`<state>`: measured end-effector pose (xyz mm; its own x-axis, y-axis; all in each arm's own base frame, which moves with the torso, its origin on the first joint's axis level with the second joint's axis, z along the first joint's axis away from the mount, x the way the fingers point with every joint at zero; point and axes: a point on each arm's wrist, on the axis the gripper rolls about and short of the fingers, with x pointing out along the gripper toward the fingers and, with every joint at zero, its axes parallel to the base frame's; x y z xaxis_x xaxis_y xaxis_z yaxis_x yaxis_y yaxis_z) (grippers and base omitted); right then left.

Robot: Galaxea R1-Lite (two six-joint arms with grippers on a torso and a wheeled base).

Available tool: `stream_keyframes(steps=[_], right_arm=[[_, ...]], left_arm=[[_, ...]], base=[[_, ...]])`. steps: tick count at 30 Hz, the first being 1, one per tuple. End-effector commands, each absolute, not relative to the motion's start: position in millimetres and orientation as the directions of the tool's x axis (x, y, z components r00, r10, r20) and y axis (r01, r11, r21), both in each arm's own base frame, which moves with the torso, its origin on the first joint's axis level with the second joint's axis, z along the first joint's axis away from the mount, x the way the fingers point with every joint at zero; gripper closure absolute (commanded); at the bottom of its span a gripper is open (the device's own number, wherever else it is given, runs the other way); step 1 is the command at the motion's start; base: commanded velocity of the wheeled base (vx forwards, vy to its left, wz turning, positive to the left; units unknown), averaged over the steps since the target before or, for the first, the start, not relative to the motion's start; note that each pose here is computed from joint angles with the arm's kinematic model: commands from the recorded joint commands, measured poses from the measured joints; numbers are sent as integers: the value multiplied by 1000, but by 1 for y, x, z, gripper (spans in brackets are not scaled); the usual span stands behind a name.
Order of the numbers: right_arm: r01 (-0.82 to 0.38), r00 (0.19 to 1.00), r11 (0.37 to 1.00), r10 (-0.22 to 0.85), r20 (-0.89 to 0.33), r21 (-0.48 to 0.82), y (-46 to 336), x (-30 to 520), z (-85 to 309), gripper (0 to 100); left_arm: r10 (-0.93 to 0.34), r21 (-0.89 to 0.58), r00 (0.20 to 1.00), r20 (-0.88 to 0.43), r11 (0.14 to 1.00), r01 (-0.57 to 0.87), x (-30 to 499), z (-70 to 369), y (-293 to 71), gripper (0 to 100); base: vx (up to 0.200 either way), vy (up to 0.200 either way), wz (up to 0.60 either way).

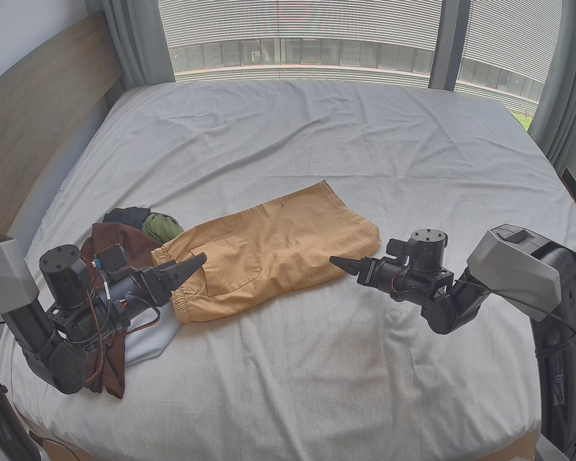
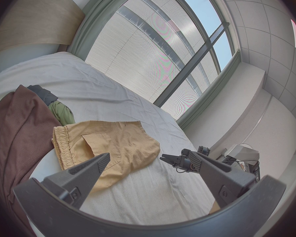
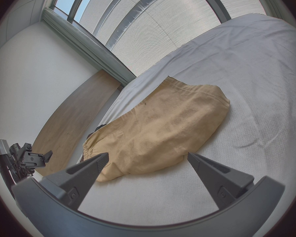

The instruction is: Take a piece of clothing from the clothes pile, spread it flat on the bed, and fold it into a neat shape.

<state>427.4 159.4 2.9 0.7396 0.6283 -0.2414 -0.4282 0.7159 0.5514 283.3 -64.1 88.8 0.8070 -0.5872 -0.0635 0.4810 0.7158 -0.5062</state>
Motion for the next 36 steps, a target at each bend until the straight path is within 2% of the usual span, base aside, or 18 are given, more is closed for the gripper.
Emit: stream_keyframes(steps=[1,18,36], right_arm=[[-411,736,723,623,-266,555,159,432,-13,0],[-366,752,750,587,-299,551,163,456,-39,0],[-349,793,774,545,-273,529,181,475,-38,0]], left_arm=[[-587,-509,807,-69,716,477,283,87,-64,0],[-588,-508,806,-67,715,480,283,88,-64,0],[-587,-507,807,-67,717,479,283,88,-64,0]], base=[[0,0,0],[0,0,0],[0,0,0]])
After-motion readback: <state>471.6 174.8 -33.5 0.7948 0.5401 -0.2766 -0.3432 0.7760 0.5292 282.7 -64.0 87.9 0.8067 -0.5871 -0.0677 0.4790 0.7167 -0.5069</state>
